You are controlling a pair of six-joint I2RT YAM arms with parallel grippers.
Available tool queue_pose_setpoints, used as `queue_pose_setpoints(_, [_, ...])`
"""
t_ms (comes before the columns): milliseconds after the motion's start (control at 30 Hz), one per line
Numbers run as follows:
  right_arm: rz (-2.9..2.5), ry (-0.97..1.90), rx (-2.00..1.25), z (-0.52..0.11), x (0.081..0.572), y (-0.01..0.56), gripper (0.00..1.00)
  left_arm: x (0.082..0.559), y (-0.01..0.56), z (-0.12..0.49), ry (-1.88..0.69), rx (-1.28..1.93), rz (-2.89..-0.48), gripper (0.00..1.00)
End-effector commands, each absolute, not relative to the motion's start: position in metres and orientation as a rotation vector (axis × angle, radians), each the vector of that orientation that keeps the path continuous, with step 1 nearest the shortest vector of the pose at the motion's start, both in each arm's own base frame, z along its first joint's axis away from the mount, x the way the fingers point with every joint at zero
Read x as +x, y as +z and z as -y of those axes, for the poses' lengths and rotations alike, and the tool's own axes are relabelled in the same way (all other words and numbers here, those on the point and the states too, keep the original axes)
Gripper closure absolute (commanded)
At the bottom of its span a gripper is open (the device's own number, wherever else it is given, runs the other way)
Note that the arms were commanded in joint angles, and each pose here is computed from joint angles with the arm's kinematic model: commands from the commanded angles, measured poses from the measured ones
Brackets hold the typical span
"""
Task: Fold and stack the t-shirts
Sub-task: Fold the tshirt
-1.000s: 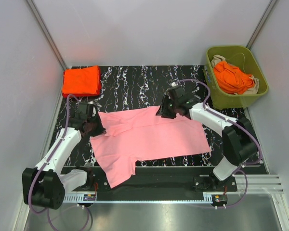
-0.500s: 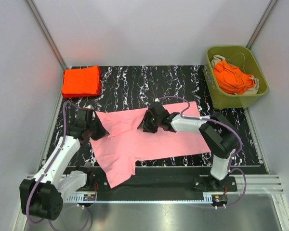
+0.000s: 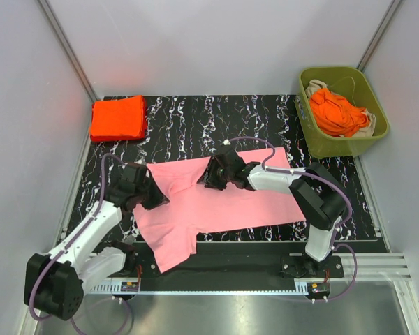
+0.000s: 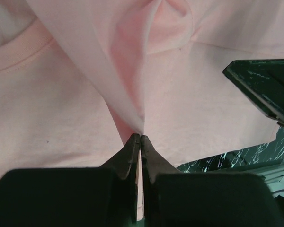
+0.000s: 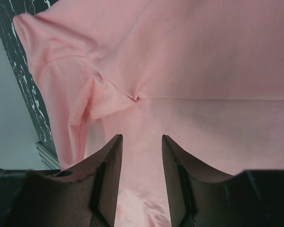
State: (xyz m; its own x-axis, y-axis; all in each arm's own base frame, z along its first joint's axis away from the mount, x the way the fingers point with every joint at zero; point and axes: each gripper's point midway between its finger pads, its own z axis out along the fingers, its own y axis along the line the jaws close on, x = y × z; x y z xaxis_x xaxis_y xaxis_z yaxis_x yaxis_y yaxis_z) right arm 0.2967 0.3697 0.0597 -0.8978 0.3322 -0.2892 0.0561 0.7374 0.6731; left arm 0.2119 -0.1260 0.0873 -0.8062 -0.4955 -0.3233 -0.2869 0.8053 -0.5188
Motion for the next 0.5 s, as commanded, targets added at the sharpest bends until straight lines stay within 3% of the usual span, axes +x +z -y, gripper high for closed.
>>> queue_pose_setpoints(0, [-2.447,1.01,0.281,-0.376,0.309,0.091,0.55,0.217,0.083,0.134,-0.66,-0.596,-2.536,0.93])
queue_pose_setpoints(33, [-2.444,1.011,0.276,-0.376,0.309,0.092,0.55,0.219,0.085,0.134,-0.656,-0.591,-2.533,0.9])
queue_pose_setpoints(100, [-2.44,1.011,0.266,-0.376,0.309,0.094,0.55,0.222,0.088,0.134,-0.642,-0.563,-2.536,0.7])
queue_pose_setpoints(200, [-2.444,0.992,0.259,-0.373,0.308,0.093,0.55,0.236,0.108,0.126,-0.559,-0.519,-2.508,0.58])
queue_pose_setpoints(333, [-2.429,0.975,0.25,-0.367,0.307,0.099,0.55,0.278,0.159,0.099,-0.365,-0.423,-2.424,0.54])
queue_pose_setpoints(467, [-2.418,0.975,0.239,-0.366,0.307,0.104,0.55,0.323,0.156,0.058,-0.186,-0.455,-2.436,0.61])
